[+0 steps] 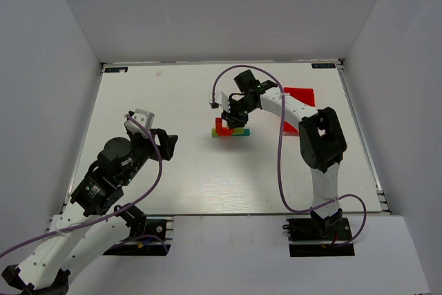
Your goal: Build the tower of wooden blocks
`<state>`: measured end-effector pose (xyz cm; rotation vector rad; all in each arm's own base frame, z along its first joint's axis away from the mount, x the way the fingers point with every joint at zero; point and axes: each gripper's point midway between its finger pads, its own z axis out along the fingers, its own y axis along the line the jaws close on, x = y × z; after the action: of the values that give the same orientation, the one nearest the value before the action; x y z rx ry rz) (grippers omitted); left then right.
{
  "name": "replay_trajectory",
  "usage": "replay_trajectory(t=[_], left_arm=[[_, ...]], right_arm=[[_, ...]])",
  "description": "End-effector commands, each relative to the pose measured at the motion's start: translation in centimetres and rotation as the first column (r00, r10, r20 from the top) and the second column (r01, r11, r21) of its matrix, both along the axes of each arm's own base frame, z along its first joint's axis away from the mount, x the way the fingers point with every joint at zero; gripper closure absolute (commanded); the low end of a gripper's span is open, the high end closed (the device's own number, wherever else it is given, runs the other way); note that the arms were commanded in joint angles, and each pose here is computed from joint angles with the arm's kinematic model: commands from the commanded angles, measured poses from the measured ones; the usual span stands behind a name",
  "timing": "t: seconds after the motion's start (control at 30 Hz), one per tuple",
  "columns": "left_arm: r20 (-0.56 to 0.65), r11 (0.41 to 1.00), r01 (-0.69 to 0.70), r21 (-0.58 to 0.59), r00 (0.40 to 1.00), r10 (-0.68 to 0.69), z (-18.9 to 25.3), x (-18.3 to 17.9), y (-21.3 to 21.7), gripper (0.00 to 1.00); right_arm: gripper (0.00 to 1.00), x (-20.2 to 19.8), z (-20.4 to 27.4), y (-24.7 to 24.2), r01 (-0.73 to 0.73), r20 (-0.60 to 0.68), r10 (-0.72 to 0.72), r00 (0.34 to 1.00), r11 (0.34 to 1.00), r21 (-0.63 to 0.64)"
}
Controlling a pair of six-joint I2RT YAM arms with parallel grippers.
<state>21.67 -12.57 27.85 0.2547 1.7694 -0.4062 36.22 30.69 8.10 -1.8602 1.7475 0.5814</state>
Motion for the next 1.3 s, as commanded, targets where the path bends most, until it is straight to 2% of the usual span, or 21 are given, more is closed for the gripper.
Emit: replay_trajectory(t=[0.0,0.13,0.37,0.57,0.7,0.77,0.97,1.03,1.27], left_arm=[[0.008,1.0,0.001,-0.002,1.0,-0.001,0.2,-0.1,0.1,0.22],[0.008,1.0,0.001,-0.002,1.0,-0.001,0.2,-0.1,0.1,0.22],[0.008,1.0,0.001,-0.002,1.0,-0.001,0.2,-0.1,0.1,0.22],[0.008,1.0,0.001,-0.002,1.0,-0.001,0.2,-0.1,0.1,0.22],[0.008,1.0,0.001,-0.002,1.0,-0.001,0.2,-0.1,0.1,0.22],[0.008,1.0,0.001,-0.002,1.0,-0.001,0.2,-0.1,0.1,0.22],[0.008,1.0,0.001,-0.002,1.0,-0.001,0.2,-0.1,0.1,0.22],[0.009,1.0,-0.007,0.0,1.0,0.007,0.2,0.0,0.2,0.22],[0.009,1.0,-0.008,0.0,1.0,0.008,0.2,0.0,0.2,0.22]], right_arm=[[0.9,0.4,0.8,0.4,-0.011,0.007,0.011,1.0,1.0,0.019],[0.79,0.5,0.7,0.3,-0.008,0.002,0.008,1.0,1.0,0.015],[0.69,0.4,0.9,0.5,-0.012,0.009,0.012,1.0,1.0,0.019],[0.56,0.3,0.9,0.4,-0.01,0.007,0.01,1.0,1.0,0.018],[0.3,0.3,1.2,0.4,-0.014,0.014,0.013,1.0,1.0,0.022],[0.3,0.3,1.0,0.3,-0.013,0.007,0.013,1.0,1.0,0.021],[0.2,0.1,1.6,0.4,-0.021,0.019,0.021,1.0,0.999,0.029],[0.1,0.2,1.7,0.3,-0.016,0.021,0.016,1.0,0.999,0.029],[0.1,0.5,2.9,-0.2,0.002,0.068,-0.004,0.998,0.999,0.033]])
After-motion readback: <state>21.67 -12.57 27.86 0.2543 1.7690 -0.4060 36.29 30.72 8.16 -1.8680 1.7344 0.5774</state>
